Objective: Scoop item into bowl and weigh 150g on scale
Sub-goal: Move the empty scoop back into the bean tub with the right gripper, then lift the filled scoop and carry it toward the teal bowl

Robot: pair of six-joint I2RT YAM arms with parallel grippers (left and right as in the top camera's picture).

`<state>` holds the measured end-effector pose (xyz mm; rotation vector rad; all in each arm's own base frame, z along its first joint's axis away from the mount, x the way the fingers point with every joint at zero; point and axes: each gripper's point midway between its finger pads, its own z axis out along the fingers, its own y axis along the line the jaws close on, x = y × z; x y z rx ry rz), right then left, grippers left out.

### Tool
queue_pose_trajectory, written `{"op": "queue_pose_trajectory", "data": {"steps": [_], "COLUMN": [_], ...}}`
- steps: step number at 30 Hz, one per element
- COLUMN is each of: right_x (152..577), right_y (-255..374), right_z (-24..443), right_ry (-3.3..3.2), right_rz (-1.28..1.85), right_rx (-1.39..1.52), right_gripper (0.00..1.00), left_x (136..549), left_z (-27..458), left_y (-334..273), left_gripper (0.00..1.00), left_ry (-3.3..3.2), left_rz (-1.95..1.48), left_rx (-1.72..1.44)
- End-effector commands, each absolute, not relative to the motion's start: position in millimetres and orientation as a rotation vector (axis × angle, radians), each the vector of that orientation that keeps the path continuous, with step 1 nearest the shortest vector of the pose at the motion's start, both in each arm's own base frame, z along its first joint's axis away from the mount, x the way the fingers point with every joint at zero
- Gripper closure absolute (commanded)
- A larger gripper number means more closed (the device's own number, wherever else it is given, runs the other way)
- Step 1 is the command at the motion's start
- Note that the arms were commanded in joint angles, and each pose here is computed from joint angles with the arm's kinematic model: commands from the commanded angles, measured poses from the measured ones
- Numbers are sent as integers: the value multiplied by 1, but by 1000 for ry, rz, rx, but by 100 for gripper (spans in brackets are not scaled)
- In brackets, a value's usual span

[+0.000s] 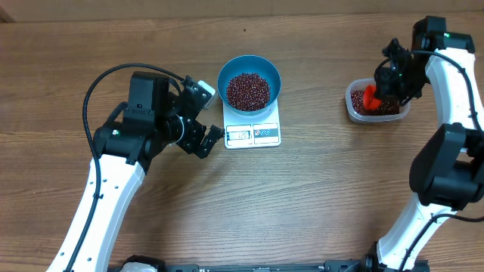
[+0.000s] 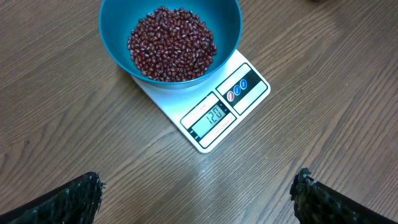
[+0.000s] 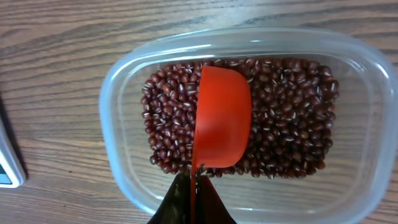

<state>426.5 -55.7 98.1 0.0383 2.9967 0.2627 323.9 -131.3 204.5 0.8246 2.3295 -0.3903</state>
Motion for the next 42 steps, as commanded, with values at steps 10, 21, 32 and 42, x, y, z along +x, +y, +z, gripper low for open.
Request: {"op": "queue_pose_trajectory", "data": {"steps": [10,21,32,42], "right_x": [421,419,428,419], "right_y": [-26,-44,-56,-81], "right_z": [86,92,120,137], "right_ry": [3022,2989,2801,2677], "right_rz": [386,480,807,987], "right_rx": [-9,104,196,288], "right_gripper": [96,96,96,96], "left_x": [325,325,325,325], "left_z": [209,209,209,209], "left_y": [-131,-131,-131,-131], "left_gripper": [0,1,0,1], "left_ry": [2306,2306,2306,2306], "left_rz": [-373,-373,-373,-373], "left_rx": [848,848,848,848]}}
